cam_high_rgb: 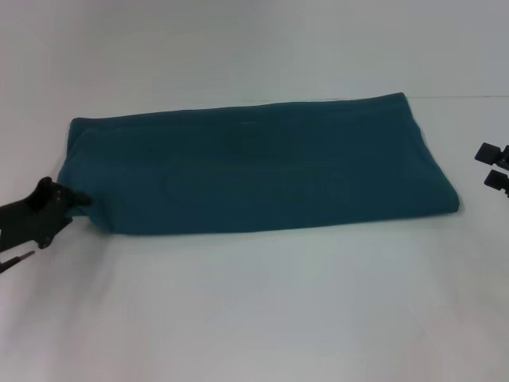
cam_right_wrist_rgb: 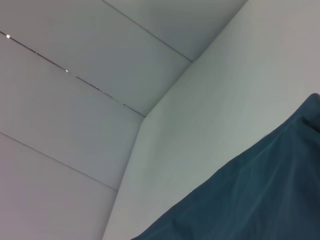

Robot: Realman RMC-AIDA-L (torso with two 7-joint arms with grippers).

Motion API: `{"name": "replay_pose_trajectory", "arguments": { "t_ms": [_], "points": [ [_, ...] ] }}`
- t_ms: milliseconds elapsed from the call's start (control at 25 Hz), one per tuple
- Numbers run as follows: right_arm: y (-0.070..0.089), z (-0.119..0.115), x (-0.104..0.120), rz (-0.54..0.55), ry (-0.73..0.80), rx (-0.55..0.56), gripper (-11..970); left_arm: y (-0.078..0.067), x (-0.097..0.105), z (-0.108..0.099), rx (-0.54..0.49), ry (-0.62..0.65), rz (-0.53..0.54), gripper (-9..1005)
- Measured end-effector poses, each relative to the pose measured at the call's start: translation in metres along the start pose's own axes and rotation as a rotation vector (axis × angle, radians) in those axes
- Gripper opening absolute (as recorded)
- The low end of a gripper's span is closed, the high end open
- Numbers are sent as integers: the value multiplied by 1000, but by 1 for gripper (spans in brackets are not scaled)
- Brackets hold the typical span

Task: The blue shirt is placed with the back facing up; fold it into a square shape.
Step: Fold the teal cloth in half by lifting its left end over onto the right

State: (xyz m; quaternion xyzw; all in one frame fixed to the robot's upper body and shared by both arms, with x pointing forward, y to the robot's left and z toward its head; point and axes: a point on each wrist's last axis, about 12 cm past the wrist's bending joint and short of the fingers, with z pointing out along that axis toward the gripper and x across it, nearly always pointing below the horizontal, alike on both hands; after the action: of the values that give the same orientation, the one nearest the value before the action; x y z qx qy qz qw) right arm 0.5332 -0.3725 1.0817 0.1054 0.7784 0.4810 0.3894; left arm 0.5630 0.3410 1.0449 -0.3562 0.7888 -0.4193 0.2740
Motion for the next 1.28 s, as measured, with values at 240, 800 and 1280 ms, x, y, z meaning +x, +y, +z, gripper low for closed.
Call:
{"name": "replay_pose_trajectory", "arguments": {
  "t_ms": [240,800,1280],
  "points": [
    [-1,-3,-1,12,-20,3,944,-3,-14,-10,-30,-10,152,5],
    [-2,-4,0,49,-23,3,945,21,-44,-47,-205,-138,240,5],
    [-2,-4,2,45,-3,4,945,-21,-45,-44,5,-78,242,6]
  ]
}}
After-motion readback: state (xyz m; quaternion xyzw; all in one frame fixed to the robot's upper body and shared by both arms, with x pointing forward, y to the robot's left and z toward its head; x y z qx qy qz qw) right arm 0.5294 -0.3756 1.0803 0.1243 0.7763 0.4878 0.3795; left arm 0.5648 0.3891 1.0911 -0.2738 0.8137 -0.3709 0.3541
